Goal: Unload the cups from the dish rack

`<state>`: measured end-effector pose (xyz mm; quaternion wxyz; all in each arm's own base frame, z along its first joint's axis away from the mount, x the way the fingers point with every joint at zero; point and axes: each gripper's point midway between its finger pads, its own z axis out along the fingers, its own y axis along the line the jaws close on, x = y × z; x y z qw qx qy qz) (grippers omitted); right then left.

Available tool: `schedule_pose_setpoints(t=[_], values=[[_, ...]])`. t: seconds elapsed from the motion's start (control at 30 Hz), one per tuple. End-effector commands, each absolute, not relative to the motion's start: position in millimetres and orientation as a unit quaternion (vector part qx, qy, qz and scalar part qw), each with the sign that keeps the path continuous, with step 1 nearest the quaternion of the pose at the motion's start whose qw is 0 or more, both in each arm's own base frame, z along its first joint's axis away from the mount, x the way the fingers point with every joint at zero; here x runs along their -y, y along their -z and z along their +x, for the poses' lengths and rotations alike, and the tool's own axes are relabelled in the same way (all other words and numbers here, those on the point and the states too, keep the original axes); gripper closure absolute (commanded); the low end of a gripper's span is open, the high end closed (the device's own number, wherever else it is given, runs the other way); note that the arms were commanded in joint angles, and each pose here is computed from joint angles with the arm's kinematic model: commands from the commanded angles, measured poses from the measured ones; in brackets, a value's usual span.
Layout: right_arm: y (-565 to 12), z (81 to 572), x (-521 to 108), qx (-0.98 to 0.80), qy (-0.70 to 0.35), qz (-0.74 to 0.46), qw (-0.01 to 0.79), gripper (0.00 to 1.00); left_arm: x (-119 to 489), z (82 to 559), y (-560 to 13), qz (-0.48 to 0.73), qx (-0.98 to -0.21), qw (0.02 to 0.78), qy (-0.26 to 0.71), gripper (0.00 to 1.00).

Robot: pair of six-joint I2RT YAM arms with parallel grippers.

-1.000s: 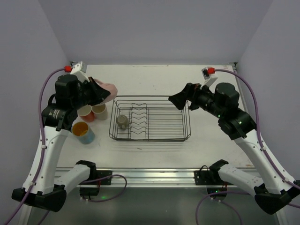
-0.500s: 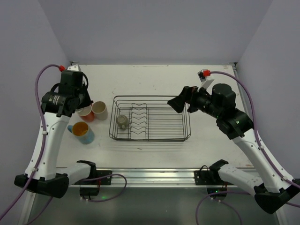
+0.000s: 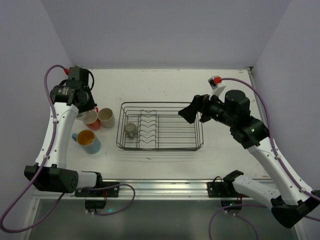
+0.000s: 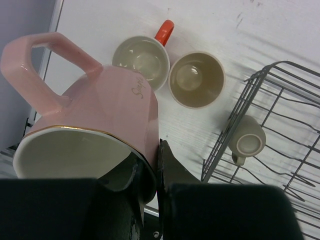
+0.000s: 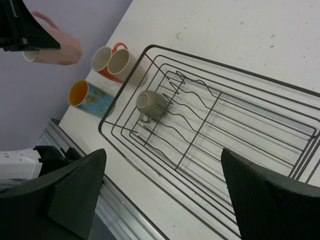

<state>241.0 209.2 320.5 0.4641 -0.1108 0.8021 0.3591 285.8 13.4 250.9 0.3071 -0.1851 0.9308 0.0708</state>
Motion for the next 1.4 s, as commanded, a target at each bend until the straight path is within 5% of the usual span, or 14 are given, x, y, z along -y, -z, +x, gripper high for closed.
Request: schedule_pose_setpoints(t=[0.0, 1.37], values=[[-321.8, 236.1, -209.5, -0.797, -0.364, -0.126, 0.466, 0.01, -29.6, 303.7, -276.3, -0.188, -0.912, 0.355, -0.079, 1.0], [-320.4, 238.6, -209.7, -0.797, -0.36, -0.128, 0.467, 0.01, -27.2, 344.4, -204.1, -0.18, -0.948, 0.262, -0.016, 1.0]])
